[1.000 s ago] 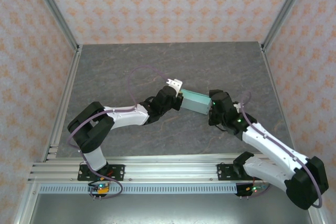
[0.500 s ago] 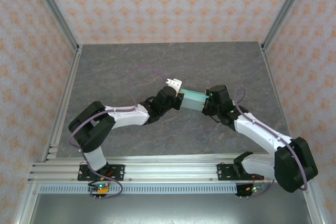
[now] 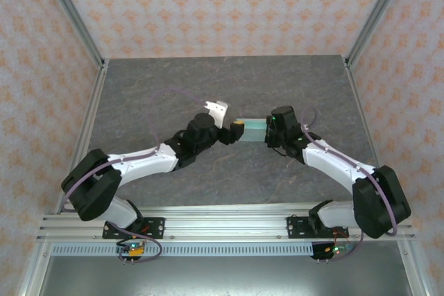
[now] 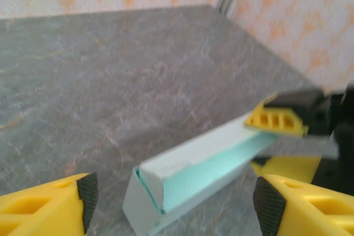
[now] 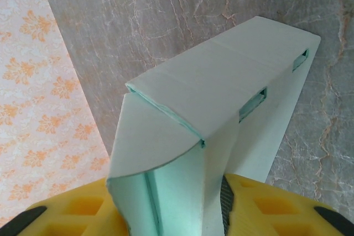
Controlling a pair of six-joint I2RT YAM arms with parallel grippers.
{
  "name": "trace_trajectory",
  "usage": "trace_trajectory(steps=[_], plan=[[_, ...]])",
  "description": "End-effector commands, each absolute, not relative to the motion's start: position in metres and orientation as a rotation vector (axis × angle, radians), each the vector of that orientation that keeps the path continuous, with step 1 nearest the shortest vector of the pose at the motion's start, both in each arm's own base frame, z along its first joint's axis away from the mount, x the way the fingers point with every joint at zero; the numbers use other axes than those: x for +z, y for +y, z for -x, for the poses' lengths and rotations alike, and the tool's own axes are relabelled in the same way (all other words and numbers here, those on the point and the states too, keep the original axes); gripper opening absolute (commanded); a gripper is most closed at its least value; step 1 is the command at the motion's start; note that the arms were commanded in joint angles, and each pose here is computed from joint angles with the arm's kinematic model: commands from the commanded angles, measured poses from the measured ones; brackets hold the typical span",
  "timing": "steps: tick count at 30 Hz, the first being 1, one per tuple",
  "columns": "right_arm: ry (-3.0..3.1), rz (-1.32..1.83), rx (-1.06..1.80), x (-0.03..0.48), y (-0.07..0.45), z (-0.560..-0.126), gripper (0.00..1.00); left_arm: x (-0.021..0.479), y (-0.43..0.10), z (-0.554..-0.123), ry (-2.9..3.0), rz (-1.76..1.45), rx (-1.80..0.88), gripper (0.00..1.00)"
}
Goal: Fold the paper box
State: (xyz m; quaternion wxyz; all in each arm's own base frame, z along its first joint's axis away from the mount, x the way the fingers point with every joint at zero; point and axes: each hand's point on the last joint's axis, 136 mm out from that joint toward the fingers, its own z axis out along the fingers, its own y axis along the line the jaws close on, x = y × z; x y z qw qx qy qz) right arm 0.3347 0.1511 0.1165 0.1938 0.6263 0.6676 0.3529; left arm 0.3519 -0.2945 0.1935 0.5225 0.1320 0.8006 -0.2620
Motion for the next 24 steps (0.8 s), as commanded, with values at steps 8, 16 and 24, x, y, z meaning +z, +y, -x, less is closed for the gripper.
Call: trace_trajectory(steps=[8,16,24], plan=[[1.966,-1.737,0.863,0.093,0.147,-0.327,0.46,0.176,-0.293,-0.408,2.044,-0.168,-0.690,0.77],[1.991,-1.737,0.822,0.086,0.146,-0.326,0.46,0.127,-0.306,-0.375,2.057,-0.300,-0.736,0.72],[2.027,-1.722,0.838,0.086,0.156,-0.341,0.47,0.068,-0.285,-0.355,2.148,-0.449,-0.460,0.71]])
